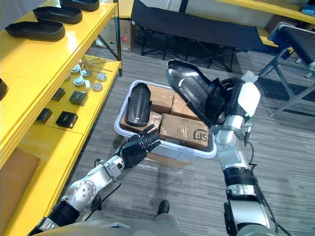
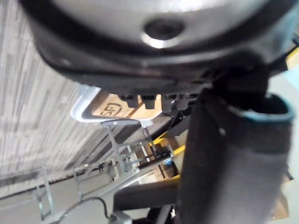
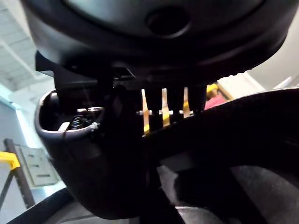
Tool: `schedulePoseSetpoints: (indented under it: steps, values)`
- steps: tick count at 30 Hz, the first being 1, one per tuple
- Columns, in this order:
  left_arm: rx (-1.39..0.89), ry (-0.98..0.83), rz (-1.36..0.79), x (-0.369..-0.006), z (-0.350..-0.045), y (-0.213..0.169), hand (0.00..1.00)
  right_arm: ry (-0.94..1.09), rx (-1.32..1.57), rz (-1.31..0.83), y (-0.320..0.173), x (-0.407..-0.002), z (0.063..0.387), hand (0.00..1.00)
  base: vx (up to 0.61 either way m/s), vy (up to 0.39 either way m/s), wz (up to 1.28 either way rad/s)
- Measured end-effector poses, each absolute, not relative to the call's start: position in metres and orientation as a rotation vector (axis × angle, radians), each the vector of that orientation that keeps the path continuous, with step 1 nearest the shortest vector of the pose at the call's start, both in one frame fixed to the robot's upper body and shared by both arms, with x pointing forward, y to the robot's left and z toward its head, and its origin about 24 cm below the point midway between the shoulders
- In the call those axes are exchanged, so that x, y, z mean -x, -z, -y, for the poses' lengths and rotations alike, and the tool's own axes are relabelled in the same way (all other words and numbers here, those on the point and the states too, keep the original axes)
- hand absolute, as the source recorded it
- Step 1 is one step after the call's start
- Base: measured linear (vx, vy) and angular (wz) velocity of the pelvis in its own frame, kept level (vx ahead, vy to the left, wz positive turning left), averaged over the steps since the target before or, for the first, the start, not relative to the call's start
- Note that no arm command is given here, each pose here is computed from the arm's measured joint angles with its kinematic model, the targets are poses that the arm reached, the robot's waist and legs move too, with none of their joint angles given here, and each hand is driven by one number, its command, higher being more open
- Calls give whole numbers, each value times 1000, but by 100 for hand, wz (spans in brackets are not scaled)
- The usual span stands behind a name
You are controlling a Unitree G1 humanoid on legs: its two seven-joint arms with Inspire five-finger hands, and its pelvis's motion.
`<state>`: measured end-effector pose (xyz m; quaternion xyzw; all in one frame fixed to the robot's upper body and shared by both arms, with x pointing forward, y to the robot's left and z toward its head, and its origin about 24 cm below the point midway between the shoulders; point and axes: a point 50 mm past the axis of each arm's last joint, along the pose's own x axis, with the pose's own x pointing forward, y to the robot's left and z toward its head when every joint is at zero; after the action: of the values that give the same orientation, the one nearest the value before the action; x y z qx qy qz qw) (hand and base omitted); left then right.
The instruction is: Walk over and take three plastic housings, then place them on the shelf
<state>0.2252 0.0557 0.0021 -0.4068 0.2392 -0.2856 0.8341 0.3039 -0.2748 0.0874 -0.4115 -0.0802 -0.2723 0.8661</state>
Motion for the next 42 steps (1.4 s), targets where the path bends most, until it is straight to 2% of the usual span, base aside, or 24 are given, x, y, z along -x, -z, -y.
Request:
schedulePoseSetpoints:
  steps: [5,11,19,26,35,36,42]
  values:
    - [1029,598,-533,-229,-44,-5,100,446,863,202,-73,-305,244,0,0,0,0]
    - [1050,591,-530,-239,-38,-6,100,355,856,243,-62,-301,223,0,0,0,0]
    - [1030,611,-554,-242,-23,-9,100,178,800,238,-45,-299,178,0,0,0,0]
    - [1002,557,-612,-240,-24,3,100,87,799,218,-30,-289,159,0,0,0,1]
    - [924,520,-586,-240,-23,5,100,58,777,221,-27,-288,148,0,0,0,0]
    - [914,508,-581,-240,-24,5,0,58,774,221,-27,-288,147,0,0,0,0]
    - [923,374,-520,-246,-27,2,0,79,727,199,-25,-286,147,0,0,0,0]
